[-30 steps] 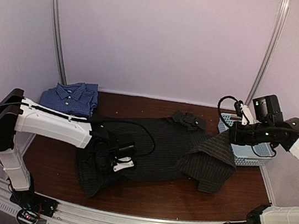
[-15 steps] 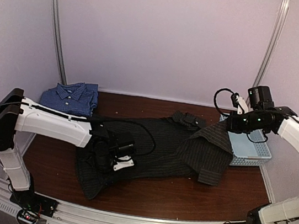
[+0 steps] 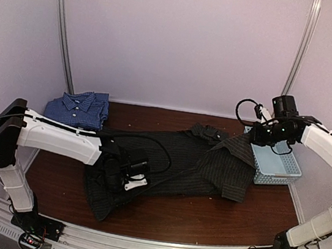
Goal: Fold and stack the long sleeve shirts
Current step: Fold the flattened shirt at the center of the board.
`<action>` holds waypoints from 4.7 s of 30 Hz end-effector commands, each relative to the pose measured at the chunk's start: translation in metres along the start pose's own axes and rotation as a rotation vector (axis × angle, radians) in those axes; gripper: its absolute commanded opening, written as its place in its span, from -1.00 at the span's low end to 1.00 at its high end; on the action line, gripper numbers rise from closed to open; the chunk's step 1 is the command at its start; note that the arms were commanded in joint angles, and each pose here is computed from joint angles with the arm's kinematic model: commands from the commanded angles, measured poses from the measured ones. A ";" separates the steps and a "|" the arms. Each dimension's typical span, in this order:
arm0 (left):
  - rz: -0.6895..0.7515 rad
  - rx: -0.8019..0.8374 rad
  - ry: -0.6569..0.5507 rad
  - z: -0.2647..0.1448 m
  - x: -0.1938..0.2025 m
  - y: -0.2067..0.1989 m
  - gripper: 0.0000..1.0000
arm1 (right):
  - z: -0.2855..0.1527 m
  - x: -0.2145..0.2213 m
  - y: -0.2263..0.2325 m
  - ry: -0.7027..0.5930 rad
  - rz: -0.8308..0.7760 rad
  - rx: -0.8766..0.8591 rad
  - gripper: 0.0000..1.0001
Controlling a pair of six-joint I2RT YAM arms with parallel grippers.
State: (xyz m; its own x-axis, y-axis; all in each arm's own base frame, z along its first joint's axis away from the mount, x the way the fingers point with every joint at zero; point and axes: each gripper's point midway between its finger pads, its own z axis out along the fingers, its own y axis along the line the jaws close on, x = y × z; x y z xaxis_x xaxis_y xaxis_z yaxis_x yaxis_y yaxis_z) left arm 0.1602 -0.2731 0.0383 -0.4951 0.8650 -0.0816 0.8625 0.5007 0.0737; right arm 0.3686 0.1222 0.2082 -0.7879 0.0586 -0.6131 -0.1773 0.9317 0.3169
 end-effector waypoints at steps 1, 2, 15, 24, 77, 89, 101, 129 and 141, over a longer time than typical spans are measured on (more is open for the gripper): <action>-0.029 -0.048 -0.002 0.001 -0.001 0.011 0.07 | 0.003 -0.022 -0.002 -0.054 -0.001 -0.010 -1.00; -0.030 -0.053 0.003 0.001 0.000 0.012 0.07 | 0.005 -0.022 -0.004 -0.053 -0.001 -0.006 -1.00; -0.084 -0.181 -0.007 -0.014 -0.003 0.045 0.11 | 0.009 -0.029 -0.011 -0.049 0.005 0.016 -1.00; -0.089 -0.235 0.001 -0.025 -0.010 0.061 0.19 | 0.017 -0.025 -0.013 -0.036 0.011 0.011 -1.00; -0.025 -0.327 0.074 -0.004 -0.002 0.088 0.62 | 0.050 -0.009 -0.007 0.046 -0.018 -0.007 -1.00; 0.003 -0.441 0.072 -0.014 -0.002 0.110 0.67 | 0.074 -0.001 0.001 0.088 -0.033 -0.006 -1.00; -0.091 -0.298 -0.357 -0.079 -0.077 0.094 0.72 | 0.100 0.001 0.008 0.115 -0.034 -0.034 -0.91; -0.258 -0.004 -0.529 -0.037 -0.109 0.051 0.79 | 0.030 0.069 0.025 0.016 -0.035 0.166 0.28; -0.313 0.076 -0.512 -0.018 -0.085 0.037 0.79 | 0.005 0.169 0.012 0.029 0.069 0.188 0.16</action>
State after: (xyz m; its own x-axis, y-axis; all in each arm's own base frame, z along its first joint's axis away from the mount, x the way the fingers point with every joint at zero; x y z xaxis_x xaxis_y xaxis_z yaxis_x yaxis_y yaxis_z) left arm 0.2315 -0.3225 0.0509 -0.6220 0.6002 -0.5029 0.7131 0.6995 -0.0471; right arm 0.2429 0.1620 0.1145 -0.8235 0.0283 -0.5666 -0.1127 0.9707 0.2124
